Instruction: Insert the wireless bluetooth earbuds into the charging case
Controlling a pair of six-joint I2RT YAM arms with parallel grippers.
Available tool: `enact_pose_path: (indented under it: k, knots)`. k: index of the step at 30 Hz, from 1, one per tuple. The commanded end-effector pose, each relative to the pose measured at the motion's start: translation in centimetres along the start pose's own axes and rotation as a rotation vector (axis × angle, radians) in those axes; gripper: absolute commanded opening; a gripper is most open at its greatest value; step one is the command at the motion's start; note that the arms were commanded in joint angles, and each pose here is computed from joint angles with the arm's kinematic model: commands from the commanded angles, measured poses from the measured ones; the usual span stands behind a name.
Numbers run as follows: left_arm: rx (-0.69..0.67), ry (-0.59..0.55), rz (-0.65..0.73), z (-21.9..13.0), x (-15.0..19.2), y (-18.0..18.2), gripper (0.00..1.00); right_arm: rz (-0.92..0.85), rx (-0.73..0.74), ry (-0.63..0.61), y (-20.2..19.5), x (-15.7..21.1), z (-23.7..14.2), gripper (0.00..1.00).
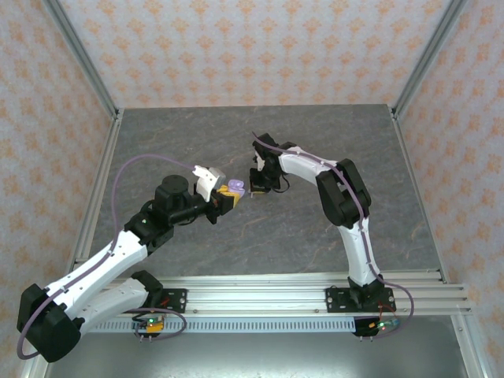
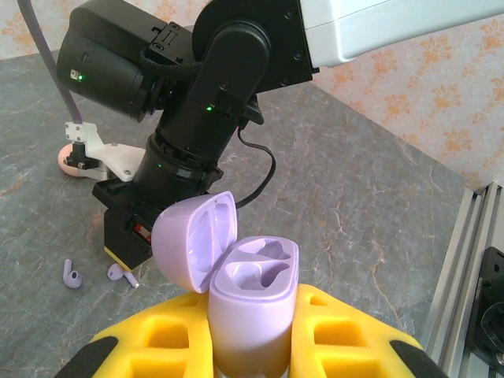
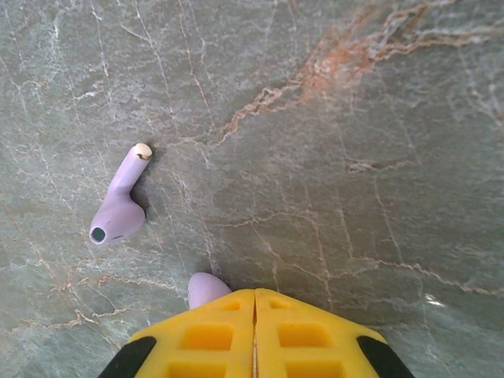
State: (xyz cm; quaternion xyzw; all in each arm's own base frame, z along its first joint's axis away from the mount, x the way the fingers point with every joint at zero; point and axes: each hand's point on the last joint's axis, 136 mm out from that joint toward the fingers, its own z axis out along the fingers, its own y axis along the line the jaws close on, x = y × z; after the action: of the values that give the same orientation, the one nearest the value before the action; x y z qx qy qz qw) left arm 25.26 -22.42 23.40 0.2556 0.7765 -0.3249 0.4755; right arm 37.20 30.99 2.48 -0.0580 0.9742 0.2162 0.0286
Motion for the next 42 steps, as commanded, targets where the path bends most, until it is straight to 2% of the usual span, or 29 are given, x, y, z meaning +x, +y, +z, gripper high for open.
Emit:
enact_pose_path:
  k: [1,8,15,22,27,42]
  knots:
    - [-0.007,-0.005,0.010,-0.3,0.1,0.0,0.14,-0.024,0.043,-0.020,-0.1,-0.5,-0.6,0.10]
    - [-0.010,-0.005,0.012,-0.4,0.0,0.0,0.14,-0.058,0.032,-0.067,0.8,-0.5,-3.4,0.15]
    - [-0.013,-0.013,0.017,-0.4,-0.3,0.0,0.15,-0.071,-0.017,-0.056,1.9,-0.3,-3.8,0.21]
    - [-0.017,-0.012,0.017,-0.4,-0.3,0.0,0.14,-0.050,0.039,-0.060,1.6,-0.6,-3.6,0.34]
    - [-0.017,-0.013,0.016,-0.4,-0.3,0.0,0.14,-0.032,0.089,-0.058,1.2,-0.6,-3.2,0.39]
    - [-0.018,-0.010,0.011,-0.5,-0.2,0.0,0.14,0.007,0.159,-0.044,1.5,-0.5,-1.5,0.39]
